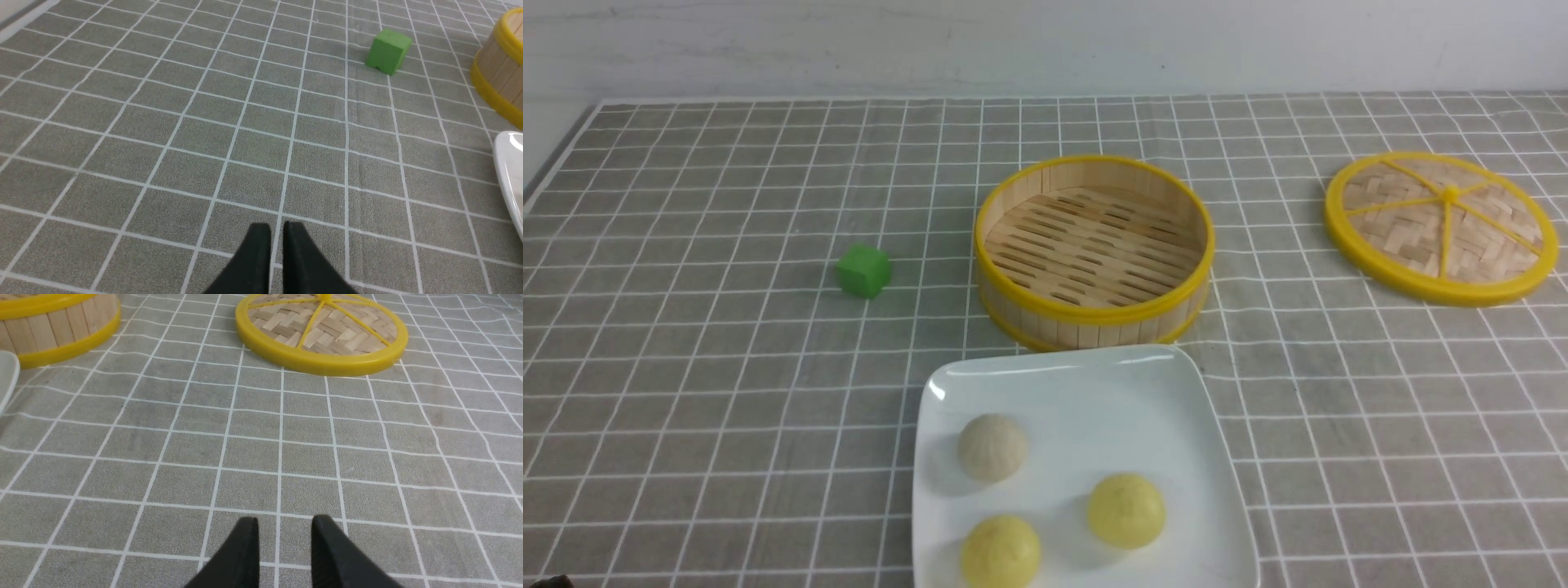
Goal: Put the steamed buns into the plate on the grey tablecloth.
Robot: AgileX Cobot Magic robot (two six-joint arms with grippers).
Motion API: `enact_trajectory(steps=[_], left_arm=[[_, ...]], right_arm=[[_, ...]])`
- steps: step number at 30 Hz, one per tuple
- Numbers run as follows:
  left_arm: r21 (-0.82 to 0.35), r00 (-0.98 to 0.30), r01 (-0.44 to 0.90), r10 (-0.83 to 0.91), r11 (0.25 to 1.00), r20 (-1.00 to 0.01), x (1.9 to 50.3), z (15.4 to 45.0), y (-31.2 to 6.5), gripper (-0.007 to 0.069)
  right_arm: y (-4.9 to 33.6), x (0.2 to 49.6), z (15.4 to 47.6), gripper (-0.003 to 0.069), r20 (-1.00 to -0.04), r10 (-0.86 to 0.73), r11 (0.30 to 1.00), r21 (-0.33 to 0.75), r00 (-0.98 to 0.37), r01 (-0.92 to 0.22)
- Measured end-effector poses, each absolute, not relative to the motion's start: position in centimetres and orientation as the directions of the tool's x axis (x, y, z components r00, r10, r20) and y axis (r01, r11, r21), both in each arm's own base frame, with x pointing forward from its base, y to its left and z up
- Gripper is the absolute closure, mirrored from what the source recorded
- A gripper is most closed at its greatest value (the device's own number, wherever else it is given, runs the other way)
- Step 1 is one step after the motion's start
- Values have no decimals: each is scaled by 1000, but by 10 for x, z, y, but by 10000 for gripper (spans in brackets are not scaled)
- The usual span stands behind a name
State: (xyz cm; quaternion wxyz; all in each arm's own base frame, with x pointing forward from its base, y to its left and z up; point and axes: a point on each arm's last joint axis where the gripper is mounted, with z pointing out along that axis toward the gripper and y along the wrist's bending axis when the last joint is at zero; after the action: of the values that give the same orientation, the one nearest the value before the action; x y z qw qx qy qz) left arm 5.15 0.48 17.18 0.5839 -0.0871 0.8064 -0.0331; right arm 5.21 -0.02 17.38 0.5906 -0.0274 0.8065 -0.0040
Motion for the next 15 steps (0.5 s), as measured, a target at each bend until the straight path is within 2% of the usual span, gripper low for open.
enact_trajectory(steps=[15], left_arm=[[-136,-305,-95,-159,986,-939,51,172,5,532]], right_arm=[[0,52,174,431,-952,-50,998,-40,-301,-40]])
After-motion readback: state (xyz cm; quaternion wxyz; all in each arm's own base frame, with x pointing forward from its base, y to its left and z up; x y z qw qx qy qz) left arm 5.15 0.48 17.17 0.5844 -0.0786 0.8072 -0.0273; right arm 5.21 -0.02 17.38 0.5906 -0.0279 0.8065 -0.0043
